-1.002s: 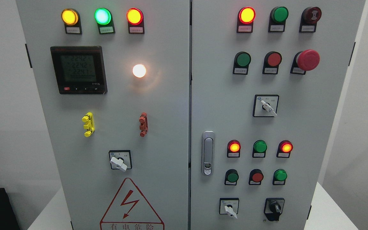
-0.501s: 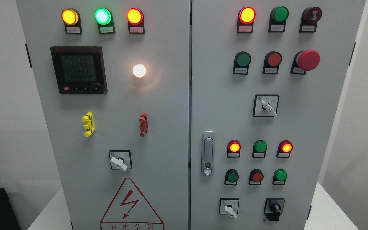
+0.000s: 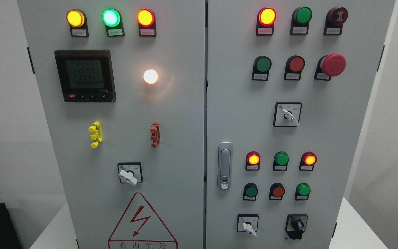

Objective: Trip black knob to open circuit

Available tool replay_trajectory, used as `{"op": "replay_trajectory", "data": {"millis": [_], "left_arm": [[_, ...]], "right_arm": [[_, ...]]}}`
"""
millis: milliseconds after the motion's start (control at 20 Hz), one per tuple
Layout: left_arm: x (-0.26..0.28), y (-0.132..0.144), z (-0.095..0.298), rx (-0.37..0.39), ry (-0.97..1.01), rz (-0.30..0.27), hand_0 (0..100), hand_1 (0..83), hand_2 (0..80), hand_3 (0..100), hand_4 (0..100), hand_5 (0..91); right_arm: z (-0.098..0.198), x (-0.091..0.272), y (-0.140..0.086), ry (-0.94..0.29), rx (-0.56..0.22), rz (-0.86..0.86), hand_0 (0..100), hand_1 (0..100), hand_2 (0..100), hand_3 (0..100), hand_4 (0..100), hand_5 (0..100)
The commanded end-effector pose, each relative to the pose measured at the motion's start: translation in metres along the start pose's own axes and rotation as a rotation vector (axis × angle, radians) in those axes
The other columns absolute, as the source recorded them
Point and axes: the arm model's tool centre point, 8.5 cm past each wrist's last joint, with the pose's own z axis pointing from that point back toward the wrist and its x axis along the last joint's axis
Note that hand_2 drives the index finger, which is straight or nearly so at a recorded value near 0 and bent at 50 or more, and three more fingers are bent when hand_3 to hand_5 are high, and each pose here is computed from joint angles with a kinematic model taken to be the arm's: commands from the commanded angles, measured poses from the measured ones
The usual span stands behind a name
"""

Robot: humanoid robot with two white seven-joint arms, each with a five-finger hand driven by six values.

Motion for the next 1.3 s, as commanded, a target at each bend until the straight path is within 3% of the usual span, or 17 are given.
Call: {"op": "replay_trajectory", "data": {"millis": [0, 1253], "left_arm": [[0.002, 0.0, 0.0, 0.0, -0.006, 0.005, 12, 38.9, 0.0, 0, 0, 0.0], [0.002, 0.0, 0.0, 0.0, -0.006, 0.005, 12, 38.9, 0.0, 0, 0, 0.0]], "right_arm": [[-0.007, 0.021, 0.0, -0.078, -0.009, -0.01, 0, 4, 0, 100, 87, 83], [-0.022, 0.164, 0.008, -0.49, 0.006, -0.087, 0, 0, 0, 100, 100, 99]]}}
